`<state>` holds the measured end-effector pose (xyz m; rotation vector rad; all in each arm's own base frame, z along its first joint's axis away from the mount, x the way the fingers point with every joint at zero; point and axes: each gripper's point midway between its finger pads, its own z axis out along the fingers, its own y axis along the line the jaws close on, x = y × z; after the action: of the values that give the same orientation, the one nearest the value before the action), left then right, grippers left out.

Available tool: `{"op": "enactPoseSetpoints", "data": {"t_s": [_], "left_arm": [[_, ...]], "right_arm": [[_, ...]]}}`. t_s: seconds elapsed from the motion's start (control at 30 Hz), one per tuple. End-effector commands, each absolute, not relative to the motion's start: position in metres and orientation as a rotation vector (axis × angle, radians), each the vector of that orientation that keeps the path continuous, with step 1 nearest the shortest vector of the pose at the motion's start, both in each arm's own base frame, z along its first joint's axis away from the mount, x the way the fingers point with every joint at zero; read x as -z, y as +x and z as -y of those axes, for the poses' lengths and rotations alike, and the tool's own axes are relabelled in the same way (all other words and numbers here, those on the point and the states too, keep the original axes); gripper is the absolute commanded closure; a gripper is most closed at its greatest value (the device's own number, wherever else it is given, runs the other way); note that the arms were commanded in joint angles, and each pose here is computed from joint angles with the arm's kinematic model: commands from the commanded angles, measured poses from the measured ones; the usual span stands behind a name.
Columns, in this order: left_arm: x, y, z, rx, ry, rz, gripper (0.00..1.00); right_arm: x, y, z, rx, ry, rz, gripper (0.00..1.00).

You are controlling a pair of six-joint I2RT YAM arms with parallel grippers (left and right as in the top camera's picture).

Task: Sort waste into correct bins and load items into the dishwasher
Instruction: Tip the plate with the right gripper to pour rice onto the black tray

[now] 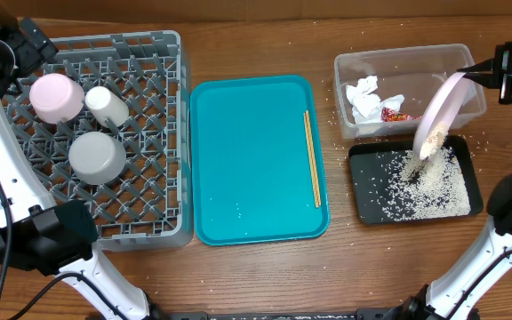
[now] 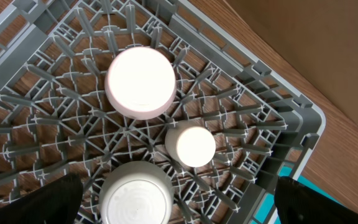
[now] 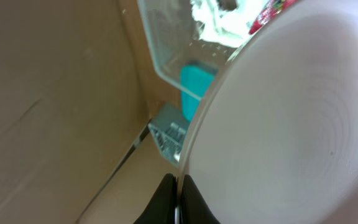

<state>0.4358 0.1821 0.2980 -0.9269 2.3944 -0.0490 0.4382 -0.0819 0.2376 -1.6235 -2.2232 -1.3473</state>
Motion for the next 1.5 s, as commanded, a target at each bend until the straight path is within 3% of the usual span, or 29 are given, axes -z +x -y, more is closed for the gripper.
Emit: {"op": "enactPoseSetpoints", "data": {"t_s": [0.0,0.8,1.47], "left_arm": [[-0.298,0.439,-0.175,0.07,-0.92,-2.398,0.0],[-0.298,0.439,-0.175,0.07,-0.92,-2.398,0.0],[-0.298,0.439,-0.175,0.07,-0.92,-2.398,0.0]], "right_arm": [[-0.279,0.437,0.074,1.535,-1.543,2.248,0.97],[-0.284,0.433,0.098,1.624,-1.531,2.288,0.97],[-0.243,0.417,0.113,1.604,-1.591,2.114,0.97]]}}
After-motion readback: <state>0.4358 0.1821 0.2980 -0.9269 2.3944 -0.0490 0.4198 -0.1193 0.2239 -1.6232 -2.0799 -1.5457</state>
